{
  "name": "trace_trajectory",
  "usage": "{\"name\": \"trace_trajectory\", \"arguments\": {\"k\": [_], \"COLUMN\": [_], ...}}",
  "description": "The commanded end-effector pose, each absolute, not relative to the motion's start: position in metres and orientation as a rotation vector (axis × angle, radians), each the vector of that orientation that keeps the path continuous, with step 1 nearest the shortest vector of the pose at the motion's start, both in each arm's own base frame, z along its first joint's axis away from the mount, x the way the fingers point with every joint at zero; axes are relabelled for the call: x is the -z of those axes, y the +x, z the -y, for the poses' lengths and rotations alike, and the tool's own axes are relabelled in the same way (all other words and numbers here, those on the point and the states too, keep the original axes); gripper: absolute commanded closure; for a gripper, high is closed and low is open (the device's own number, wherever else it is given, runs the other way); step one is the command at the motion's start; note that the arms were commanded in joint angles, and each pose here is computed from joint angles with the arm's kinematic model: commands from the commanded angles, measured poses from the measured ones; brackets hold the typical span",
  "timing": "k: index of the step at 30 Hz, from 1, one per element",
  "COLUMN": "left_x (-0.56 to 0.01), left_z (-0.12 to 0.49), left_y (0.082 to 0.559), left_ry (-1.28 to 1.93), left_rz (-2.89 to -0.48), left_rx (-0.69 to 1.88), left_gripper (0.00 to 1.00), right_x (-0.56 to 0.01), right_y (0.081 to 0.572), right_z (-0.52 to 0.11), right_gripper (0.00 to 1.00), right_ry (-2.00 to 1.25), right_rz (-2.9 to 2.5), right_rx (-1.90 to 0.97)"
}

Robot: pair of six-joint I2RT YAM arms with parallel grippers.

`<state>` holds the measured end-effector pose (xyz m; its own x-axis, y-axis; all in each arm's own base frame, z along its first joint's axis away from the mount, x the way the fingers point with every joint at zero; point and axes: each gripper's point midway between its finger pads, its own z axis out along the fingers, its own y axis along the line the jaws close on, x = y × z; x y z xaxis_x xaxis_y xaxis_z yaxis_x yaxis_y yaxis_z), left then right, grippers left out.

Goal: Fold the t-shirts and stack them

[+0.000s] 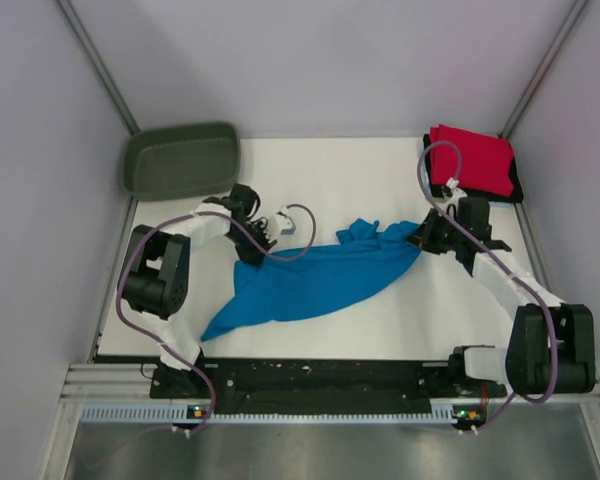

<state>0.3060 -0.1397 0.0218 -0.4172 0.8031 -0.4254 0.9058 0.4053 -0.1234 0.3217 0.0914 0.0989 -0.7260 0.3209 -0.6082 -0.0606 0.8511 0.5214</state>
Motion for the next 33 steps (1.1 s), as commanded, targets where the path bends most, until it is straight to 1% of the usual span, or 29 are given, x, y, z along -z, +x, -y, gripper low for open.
{"name": "trace_trajectory", "arguments": {"k": [1, 4, 7, 10, 14, 18, 20, 26, 30, 32, 33], "left_x": [-0.061, -0.139, -0.23, -0.302, -0.374, -0.406, -0.418, -0.446, -0.448, -0.445, -0.44], "left_z": [0.138, 0.142, 0.143, 0.136, 0.126, 0.128, 0.131, 0.132, 0.138, 0.138, 0.138], "left_y": [0.348, 0.4, 0.422, 0.417, 0.385, 0.334, 0.307, 0.231, 0.195, 0.189, 0.19], "left_ry": [1.392, 1.235, 1.134, 1.049, 0.984, 1.02, 1.031, 1.074, 1.135, 1.161, 1.172], "left_rz": [-2.333, -2.187, -2.033, -1.902, -1.744, -1.718, -1.701, -1.618, -1.58, -1.572, -1.582], "left_rx": [0.325, 0.162, 0.079, 0.004, -0.024, 0.075, 0.143, 0.276, 0.371, 0.379, 0.38], "left_gripper": [1.0, 1.0, 1.0, 1.0, 1.0, 1.0, 1.0, 1.0, 1.0, 1.0, 1.0], "right_x": [-0.158, -0.215, -0.287, -0.349, -0.421, -0.473, -0.498, -0.528, -0.544, -0.549, -0.546], "right_y": [0.368, 0.401, 0.414, 0.403, 0.362, 0.304, 0.265, 0.186, 0.154, 0.149, 0.155], "right_z": [-0.095, -0.097, -0.097, -0.092, -0.086, -0.082, -0.082, -0.082, -0.08, -0.08, -0.079], "right_gripper": [0.99, 1.0, 1.0, 1.0, 1.0, 1.0, 1.0, 1.0, 1.0, 1.0, 1.0], "right_ry": [0.134, 0.099, 0.051, 0.002, -0.077, -0.14, -0.171, -0.237, -0.252, -0.253, -0.25], "right_rz": [-2.139, -2.036, -1.895, -1.767, -1.584, -1.422, -1.327, -1.183, -1.126, -1.113, -1.125], "right_rx": [-0.71, -0.726, -0.716, -0.66, -0.585, -0.519, -0.5, -0.46, -0.435, -0.432, -0.43]}}
